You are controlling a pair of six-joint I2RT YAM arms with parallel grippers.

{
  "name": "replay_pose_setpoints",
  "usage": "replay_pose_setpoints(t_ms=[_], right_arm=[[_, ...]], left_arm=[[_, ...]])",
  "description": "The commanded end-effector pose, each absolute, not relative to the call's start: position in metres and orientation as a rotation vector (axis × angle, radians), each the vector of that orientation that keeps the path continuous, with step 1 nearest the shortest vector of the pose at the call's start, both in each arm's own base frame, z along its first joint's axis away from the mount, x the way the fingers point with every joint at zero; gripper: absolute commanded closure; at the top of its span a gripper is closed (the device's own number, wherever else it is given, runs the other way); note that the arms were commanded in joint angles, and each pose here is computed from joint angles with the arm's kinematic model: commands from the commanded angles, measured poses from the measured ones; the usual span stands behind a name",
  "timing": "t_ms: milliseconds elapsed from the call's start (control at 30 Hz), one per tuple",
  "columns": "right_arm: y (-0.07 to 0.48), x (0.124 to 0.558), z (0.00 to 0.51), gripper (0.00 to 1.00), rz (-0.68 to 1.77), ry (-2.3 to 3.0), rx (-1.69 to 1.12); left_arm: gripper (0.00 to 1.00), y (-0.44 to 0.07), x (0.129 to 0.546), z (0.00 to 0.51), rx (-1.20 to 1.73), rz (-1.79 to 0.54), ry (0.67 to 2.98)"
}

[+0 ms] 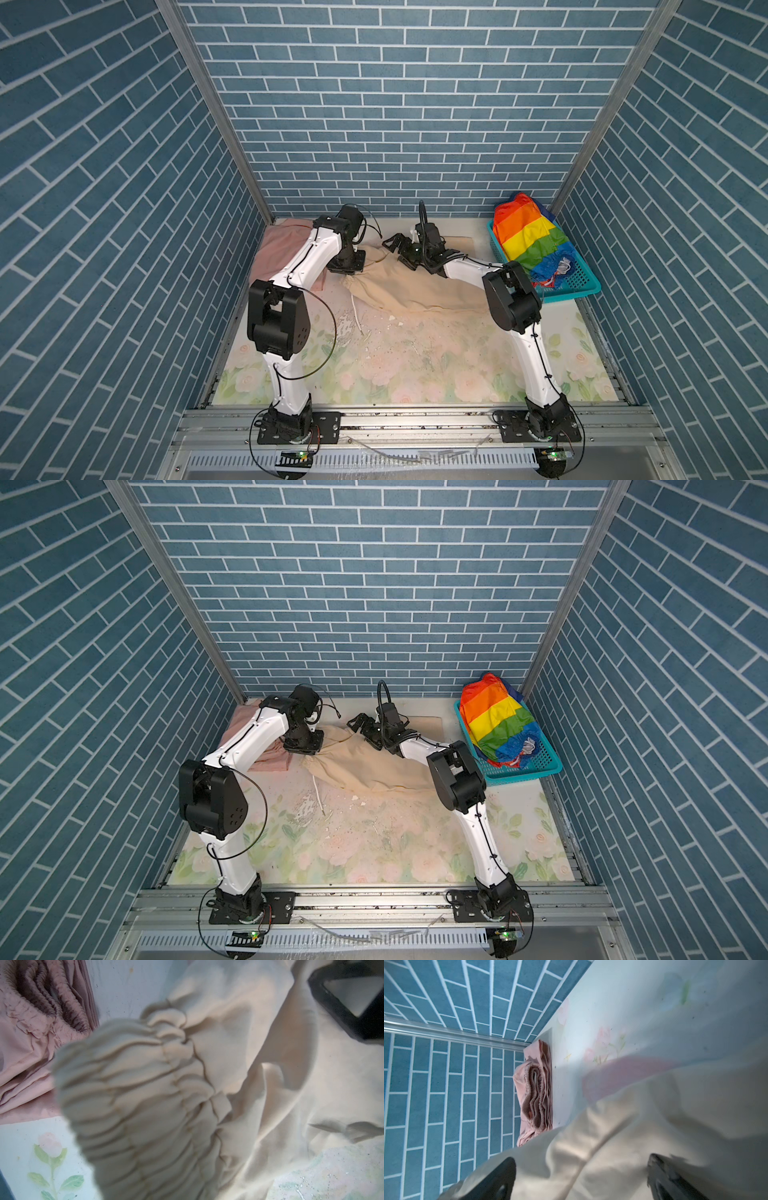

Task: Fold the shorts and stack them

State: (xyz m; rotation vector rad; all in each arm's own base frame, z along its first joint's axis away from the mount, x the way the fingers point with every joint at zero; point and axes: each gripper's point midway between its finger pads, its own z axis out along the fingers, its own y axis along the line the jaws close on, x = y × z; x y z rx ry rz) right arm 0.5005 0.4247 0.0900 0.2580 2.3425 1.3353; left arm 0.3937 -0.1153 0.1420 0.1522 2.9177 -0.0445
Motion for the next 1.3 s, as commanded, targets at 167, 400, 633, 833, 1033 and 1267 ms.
replay_pose_setpoints(t_ms=[167,400,633,833,1033,1267], right_arm=[[0.423,0.557,0.071,0.02,1.321,2.283,0.327],[0.422,0.568,0.131,0.02,1.356,2.199,0.219],[0.384,0.506,0.177,0.01,1.31,2.182,0.222],[0.356,0.431,0.154,0.02,1.297,2.201,0.323],[0.361,0.378,0.116,0.01,1.312,2.27,0.342],[0.372,0.349,0.081,0.02,1.32,2.356,0.342]], left_arm=[[1.0,-0.119,0.386,0.157,0.214,-0.071,2.893],[1.0,-0.124,0.386,0.168,0.257,-0.038,2.873],[1.0,-0.121,0.392,0.172,0.263,0.004,2.866],[1.0,-0.129,0.401,0.182,0.243,-0.016,2.864],[1.0,-0.14,0.406,0.189,0.26,-0.008,2.856],[1.0,-0.144,0.407,0.182,0.267,0.031,2.891]])
